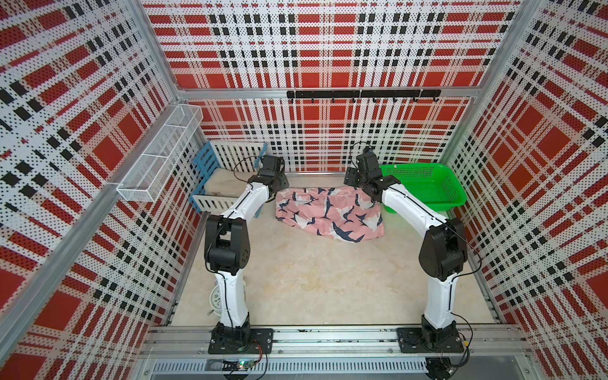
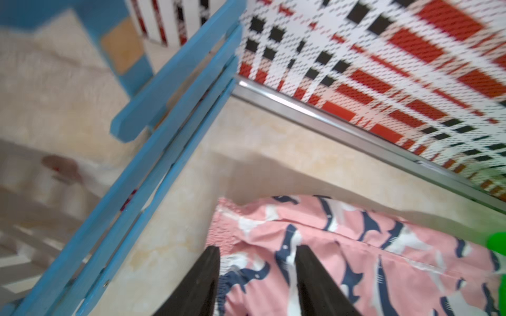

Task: Roll up the shorts
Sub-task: Adjust the shorts at the center of the board.

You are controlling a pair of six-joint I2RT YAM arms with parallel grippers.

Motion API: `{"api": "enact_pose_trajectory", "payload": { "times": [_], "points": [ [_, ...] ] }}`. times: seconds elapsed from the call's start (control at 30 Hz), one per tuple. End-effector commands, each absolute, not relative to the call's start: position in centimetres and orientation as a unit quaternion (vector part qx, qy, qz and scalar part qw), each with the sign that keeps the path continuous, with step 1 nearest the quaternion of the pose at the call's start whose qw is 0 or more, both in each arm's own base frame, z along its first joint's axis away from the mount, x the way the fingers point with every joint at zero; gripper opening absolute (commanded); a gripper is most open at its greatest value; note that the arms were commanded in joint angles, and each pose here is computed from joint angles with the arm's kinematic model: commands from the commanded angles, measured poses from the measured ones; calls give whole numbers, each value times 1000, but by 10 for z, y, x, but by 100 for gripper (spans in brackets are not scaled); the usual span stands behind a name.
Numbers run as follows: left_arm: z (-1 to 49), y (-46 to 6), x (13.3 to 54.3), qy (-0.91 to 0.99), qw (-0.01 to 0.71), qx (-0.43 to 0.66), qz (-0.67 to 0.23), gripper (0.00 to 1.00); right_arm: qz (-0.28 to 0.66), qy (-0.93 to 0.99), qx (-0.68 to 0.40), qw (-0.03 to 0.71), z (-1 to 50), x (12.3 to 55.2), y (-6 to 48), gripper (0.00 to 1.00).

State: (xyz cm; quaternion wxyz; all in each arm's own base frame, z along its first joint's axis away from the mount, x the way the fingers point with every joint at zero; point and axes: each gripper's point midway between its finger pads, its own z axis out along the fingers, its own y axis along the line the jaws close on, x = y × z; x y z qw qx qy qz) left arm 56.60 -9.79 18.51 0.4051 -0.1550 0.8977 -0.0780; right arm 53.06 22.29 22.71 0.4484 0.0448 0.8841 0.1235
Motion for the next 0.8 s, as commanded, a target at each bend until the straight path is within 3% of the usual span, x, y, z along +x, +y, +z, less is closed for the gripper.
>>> {"api": "enact_pose_trajectory", "payload": {
  "times": [0.0, 0.2, 0.4, 0.77],
  "points": [
    [149, -139, 556, 929, 352, -90, -70, 47, 159, 921, 14, 356, 181, 481, 251, 72],
    [74, -150, 552, 955, 282, -68, -66, 25, 173, 945, 18, 276, 114, 440, 267, 71],
    [42, -135, 515, 966, 242, -70, -50, 22, 152, 957, 37, 245, 65, 450, 246, 70],
    [-4, -207, 336, 982, 148, -20, -119, 25, 151, 956, 15, 251, 33, 523, 232, 70]
  ]
}}
